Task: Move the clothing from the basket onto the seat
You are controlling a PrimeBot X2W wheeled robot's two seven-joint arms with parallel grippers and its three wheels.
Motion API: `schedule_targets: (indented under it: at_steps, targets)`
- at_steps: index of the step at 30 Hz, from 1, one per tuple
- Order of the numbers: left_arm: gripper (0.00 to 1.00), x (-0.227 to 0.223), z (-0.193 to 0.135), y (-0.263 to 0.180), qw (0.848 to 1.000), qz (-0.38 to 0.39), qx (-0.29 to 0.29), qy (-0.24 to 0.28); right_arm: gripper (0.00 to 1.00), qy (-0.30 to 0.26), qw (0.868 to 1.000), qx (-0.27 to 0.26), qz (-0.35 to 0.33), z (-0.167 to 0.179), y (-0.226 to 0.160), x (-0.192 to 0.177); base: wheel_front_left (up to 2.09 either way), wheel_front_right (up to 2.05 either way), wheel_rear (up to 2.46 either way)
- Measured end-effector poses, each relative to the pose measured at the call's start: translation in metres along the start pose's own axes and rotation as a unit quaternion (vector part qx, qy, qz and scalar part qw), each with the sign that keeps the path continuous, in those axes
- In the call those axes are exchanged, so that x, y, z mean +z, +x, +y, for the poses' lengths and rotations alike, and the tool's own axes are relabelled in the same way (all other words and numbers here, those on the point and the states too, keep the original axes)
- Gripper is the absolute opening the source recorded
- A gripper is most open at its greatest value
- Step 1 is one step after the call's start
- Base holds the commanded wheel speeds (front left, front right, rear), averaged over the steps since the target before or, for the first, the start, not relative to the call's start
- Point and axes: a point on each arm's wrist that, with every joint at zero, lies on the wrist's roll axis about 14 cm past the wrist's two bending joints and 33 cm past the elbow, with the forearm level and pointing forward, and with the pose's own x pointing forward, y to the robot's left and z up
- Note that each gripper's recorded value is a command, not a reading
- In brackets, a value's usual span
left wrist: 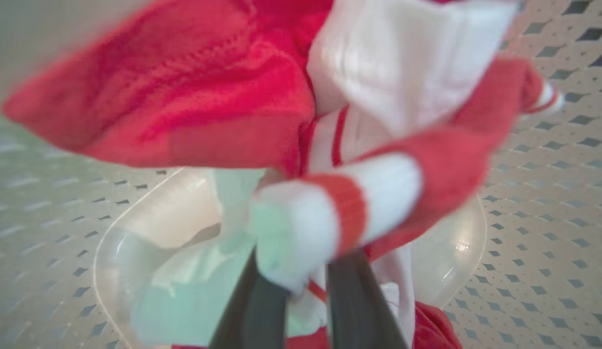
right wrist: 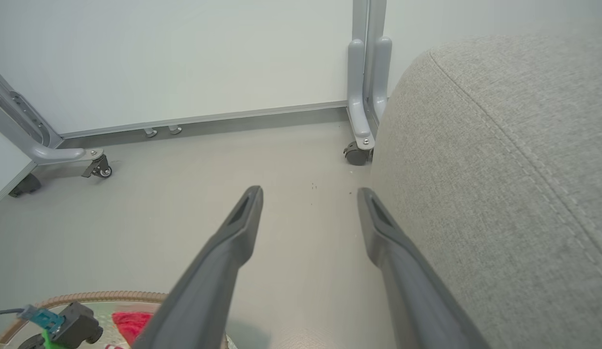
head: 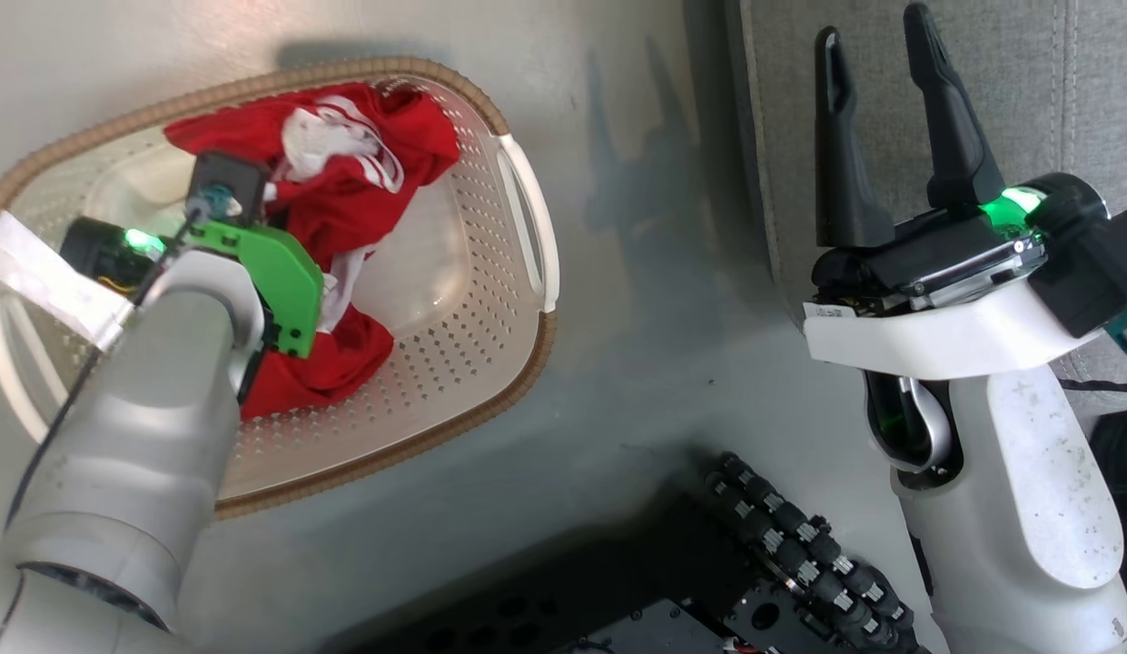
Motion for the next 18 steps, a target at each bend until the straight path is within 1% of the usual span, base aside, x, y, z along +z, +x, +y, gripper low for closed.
schedule_targets:
  at_steps: [9, 13, 18]
  targets:
    - [0.0, 0.039, -0.03, -0.043, 0.997, -0.079, -0.025, 0.009, 1.0, -0.017, 1.0, 0.017, -0.018, 0.015, -0.007, 0.023, 0.0, 0.0, 0.0]
    - [0.0, 0.079, -0.04, -0.072, 0.988, -0.15, -0.027, 0.011, 1.0, -0.021, 0.999, 0.022, -0.028, 0.021, -0.012, 0.035, 0.0, 0.0, 0.0]
    - [0.0, 0.101, -0.04, -0.119, 0.977, -0.212, -0.002, -0.008, 1.0, -0.019, 0.998, 0.03, -0.042, 0.031, -0.018, 0.052, 0.0, 0.0, 0.0]
